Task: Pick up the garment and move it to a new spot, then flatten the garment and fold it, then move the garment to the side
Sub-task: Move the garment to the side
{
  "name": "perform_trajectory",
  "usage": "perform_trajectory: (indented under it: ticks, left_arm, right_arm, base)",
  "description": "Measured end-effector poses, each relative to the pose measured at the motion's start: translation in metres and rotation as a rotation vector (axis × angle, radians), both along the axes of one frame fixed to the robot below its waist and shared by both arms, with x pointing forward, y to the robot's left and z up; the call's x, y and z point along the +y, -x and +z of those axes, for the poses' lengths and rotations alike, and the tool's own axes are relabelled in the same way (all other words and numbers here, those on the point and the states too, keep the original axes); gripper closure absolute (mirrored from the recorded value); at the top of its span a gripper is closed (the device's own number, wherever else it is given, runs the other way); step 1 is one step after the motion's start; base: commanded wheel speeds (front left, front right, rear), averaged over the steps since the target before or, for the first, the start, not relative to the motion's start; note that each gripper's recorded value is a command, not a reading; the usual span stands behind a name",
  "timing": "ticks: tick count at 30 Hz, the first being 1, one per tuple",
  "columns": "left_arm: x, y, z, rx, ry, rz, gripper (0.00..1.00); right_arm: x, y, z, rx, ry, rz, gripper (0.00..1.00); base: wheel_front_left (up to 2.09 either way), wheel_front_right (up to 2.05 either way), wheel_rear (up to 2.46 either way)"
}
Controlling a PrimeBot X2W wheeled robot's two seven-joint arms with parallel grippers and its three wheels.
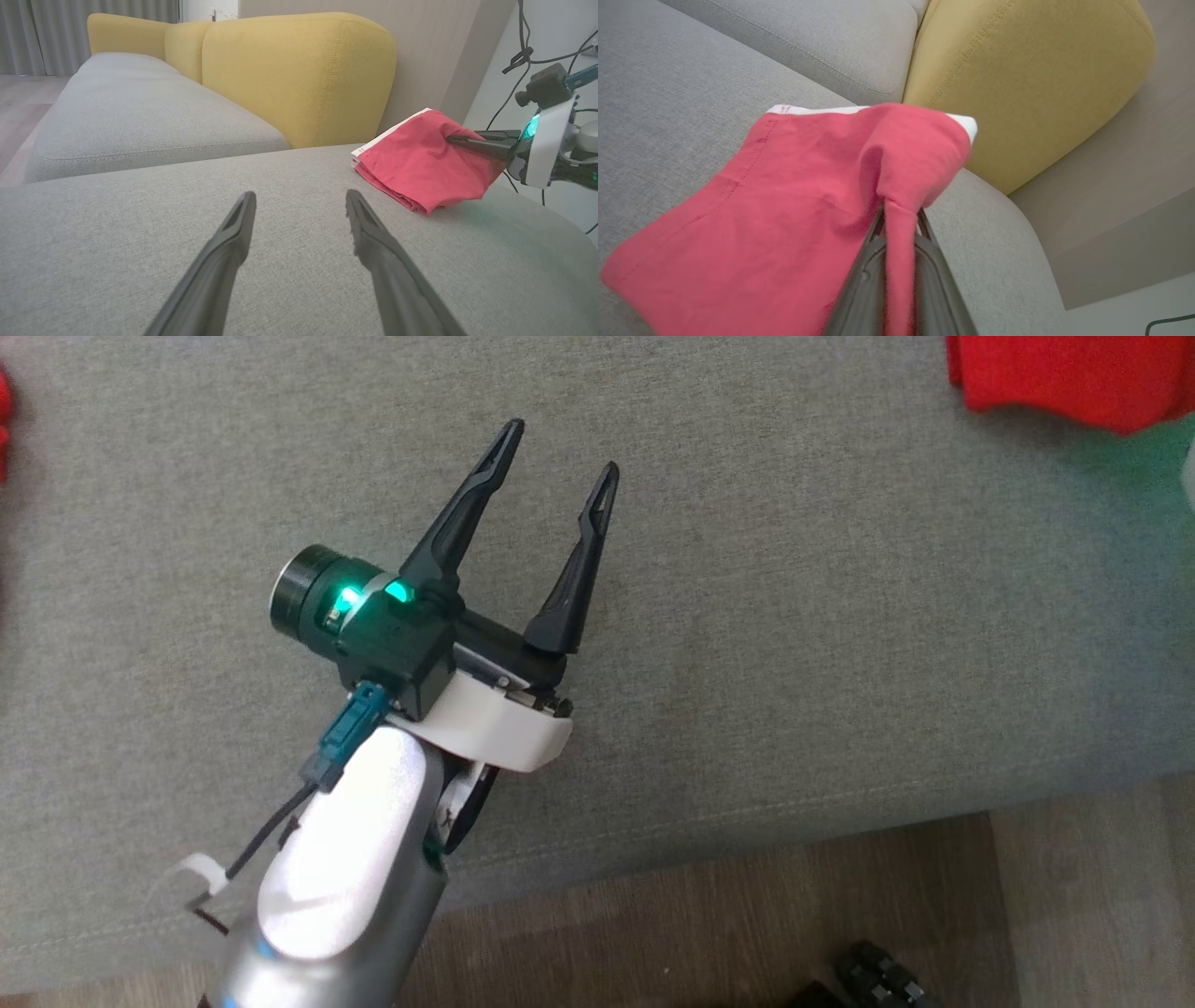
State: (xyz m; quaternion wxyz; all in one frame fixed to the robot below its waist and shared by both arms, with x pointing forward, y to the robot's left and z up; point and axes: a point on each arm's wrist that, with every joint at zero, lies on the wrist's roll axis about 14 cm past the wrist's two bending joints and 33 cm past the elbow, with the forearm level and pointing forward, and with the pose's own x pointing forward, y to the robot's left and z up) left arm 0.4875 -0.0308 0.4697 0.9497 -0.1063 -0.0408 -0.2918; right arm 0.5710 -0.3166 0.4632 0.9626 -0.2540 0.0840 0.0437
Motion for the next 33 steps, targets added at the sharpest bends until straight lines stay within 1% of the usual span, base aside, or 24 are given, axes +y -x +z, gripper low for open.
perform_trajectory:
  ticks: [1, 2, 5, 6, 9, 16, 19, 25, 29, 33]
  left_arm:
    - [0.001, 0.0, 0.0, 0.0, -0.001, 0.002, 0.0]
    - [0.001, 0.0, 0.001, -0.001, -0.001, 0.003, 0.0]
    - [0.004, 0.0, 0.003, -0.004, -0.003, 0.012, 0.0]
    - [0.006, 0.0, 0.004, -0.003, 0.0, 0.015, 0.0]
    - [0.011, 0.001, 0.009, -0.004, 0.006, 0.037, 0.0]
    - [0.026, 0.012, 0.023, 0.0, 0.018, 0.088, 0.0]
    - [0.034, 0.019, 0.03, -0.001, 0.024, 0.115, 0.0]
    - [0.055, 0.036, 0.048, -0.018, 0.023, 0.19, 0.0]
    - [0.074, 0.048, 0.059, -0.032, 0.02, 0.251, 0.0]
    - [0.093, 0.061, 0.069, -0.051, 0.014, 0.308, 0.0]
  right_arm:
    - [0.001, 0.0, -0.001, 0.001, -0.006, 0.0, 0.02]
    - [0.003, 0.0, -0.003, 0.001, -0.015, -0.002, 0.0]
    - [0.01, -0.001, -0.004, -0.006, -0.05, -0.005, 0.0]
    - [0.012, -0.002, -0.002, -0.016, -0.071, -0.008, 0.0]
    - [0.022, -0.005, 0.006, -0.04, -0.088, 0.01, 0.0]
    - [0.038, -0.014, 0.054, -0.162, -0.06, 0.052, 0.0]
    - [0.052, -0.015, 0.077, -0.217, -0.072, 0.073, 0.0]
    - [0.107, -0.008, 0.118, -0.325, -0.192, 0.167, 0.0]
    - [0.139, 0.012, 0.12, -0.333, -0.302, 0.213, 0.0]
    - [0.171, 0.035, 0.115, -0.32, -0.375, 0.262, 0.0]
  base:
    - [0.0, 0.0, 0.0]
    - [0.0, 0.0, 0.0]
    - [0.0, 0.0, 0.0]
    - [0.0, 0.0, 0.0]
    - [0.0, 0.0, 0.0]
    - [0.0, 0.0, 0.0]
    - [0.0, 0.0, 0.0]
    - [0.0, 0.0, 0.0]
    - [0.0, 0.0, 0.0]
    - [0.0, 0.0, 0.0]
